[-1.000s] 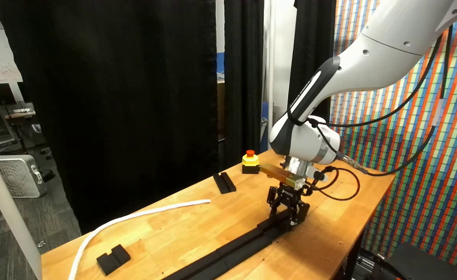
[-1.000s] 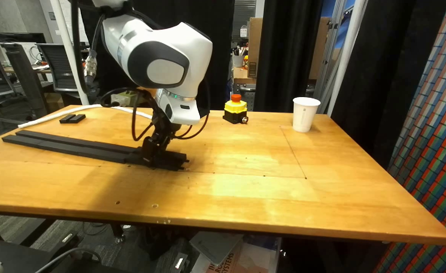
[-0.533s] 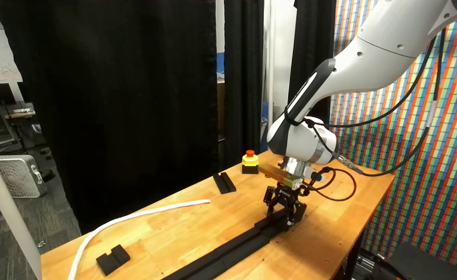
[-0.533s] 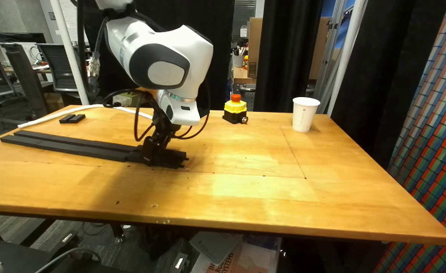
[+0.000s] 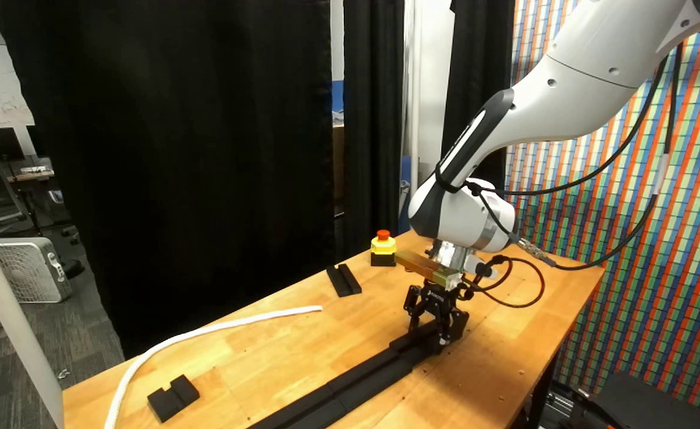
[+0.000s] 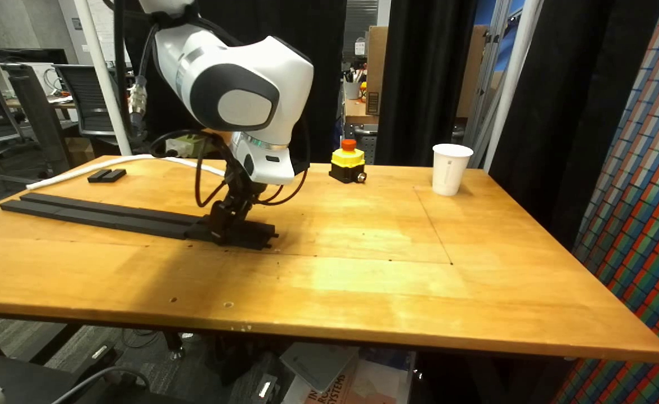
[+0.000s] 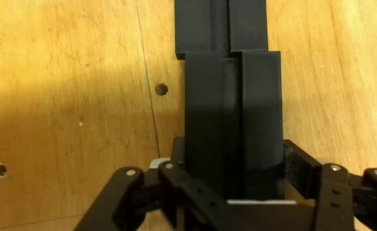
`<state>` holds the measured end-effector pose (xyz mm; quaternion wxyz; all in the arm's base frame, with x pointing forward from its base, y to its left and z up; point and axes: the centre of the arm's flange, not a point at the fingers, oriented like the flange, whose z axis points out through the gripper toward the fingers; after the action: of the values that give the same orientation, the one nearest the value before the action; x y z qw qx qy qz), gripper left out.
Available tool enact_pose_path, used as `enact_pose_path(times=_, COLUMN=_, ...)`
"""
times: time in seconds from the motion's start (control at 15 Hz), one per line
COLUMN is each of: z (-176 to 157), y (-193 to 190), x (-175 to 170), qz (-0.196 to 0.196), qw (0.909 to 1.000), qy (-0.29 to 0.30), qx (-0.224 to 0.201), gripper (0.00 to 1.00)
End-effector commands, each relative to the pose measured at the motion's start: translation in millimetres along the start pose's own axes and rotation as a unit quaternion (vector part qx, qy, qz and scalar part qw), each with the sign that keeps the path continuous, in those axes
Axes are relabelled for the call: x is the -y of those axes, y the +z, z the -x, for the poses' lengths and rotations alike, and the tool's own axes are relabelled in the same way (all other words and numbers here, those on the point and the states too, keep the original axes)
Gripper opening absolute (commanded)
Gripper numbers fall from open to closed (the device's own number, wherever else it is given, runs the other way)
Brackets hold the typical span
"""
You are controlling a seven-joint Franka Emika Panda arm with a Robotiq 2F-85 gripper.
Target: Connect the four black pieces together
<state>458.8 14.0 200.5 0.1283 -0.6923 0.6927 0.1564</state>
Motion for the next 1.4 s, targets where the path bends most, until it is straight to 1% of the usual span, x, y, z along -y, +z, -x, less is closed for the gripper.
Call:
enact_pose_path(times=0.0, z=13.1, y=-6.9, x=0.3, qz=0.005, qw=0.9999, qy=-0.007, qx=-0.012, gripper=0.49)
enact_pose_path(times=0.27, z=19.0, y=-9.7, x=-2.0, qz=0.005, qw=0.9997, qy=-0.015, qx=-0.021, gripper=0.49)
enact_pose_path(times=0.6, z=22.1, y=-9.0, x=-3.5, qz=0.004, qw=0.9996, qy=-0.017, qx=-0.02, gripper=0.49)
enact_pose_path(times=1.0, z=22.3, y=-17.4, x=-1.3, qz=-0.014, qw=0.9994, qy=-0.012, qx=-0.031, gripper=0.49)
enact_pose_path(times=1.33, z=24.1, y=-21.6, x=-1.7, qz=-0.01, qw=0.9996, qy=-0.008, qx=-0.026, gripper=0.49)
